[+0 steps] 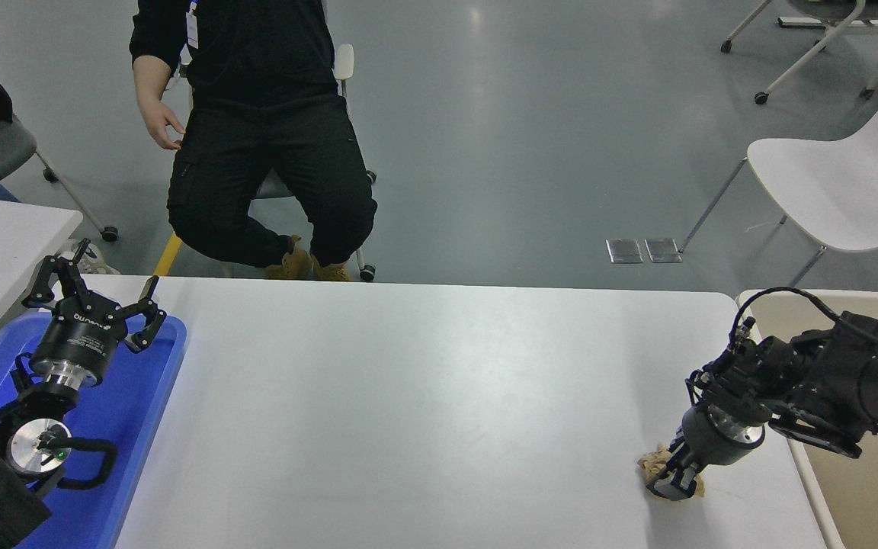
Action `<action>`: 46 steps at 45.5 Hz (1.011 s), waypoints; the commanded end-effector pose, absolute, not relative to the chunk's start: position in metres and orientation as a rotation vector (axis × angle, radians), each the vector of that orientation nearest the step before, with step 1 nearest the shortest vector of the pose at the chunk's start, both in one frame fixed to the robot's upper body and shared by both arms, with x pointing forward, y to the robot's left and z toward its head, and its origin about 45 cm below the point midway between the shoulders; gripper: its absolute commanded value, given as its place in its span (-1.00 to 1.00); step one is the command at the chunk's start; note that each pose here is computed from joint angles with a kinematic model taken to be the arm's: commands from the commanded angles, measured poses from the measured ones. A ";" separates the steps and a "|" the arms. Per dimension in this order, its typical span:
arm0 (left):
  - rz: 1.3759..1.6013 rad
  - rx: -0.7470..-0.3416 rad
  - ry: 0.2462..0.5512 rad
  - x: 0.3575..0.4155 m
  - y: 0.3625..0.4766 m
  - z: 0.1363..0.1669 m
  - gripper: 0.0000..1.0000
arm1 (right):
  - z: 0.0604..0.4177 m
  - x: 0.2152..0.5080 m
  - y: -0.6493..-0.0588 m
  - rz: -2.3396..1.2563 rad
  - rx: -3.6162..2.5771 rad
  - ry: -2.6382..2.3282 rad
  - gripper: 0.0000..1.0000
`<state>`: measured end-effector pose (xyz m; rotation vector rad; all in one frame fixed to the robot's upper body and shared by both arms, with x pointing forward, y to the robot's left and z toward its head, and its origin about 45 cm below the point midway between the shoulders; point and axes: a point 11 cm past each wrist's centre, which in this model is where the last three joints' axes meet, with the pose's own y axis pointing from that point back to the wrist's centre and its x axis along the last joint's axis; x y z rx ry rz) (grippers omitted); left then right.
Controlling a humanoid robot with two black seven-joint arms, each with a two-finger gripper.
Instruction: Clean the table surface
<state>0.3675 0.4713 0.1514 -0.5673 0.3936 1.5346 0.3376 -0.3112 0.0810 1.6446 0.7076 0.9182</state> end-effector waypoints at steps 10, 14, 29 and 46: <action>1.534 -0.568 0.394 0.3675 0.471 0.1513 1.00 | 0.125 0.398 -0.301 1.035 1.635 0.451 -1.00; 1.534 -0.568 0.394 0.3675 0.471 0.1513 1.00 | 0.147 0.422 -0.284 1.064 1.729 0.228 -1.00; 1.534 -0.568 0.394 0.3675 0.471 0.1513 1.00 | 0.219 0.484 -0.277 1.094 1.900 -0.435 -1.00; 1.534 -0.568 0.394 0.3675 0.471 0.1513 1.00 | 0.298 0.520 -0.352 1.004 1.895 -1.234 -1.00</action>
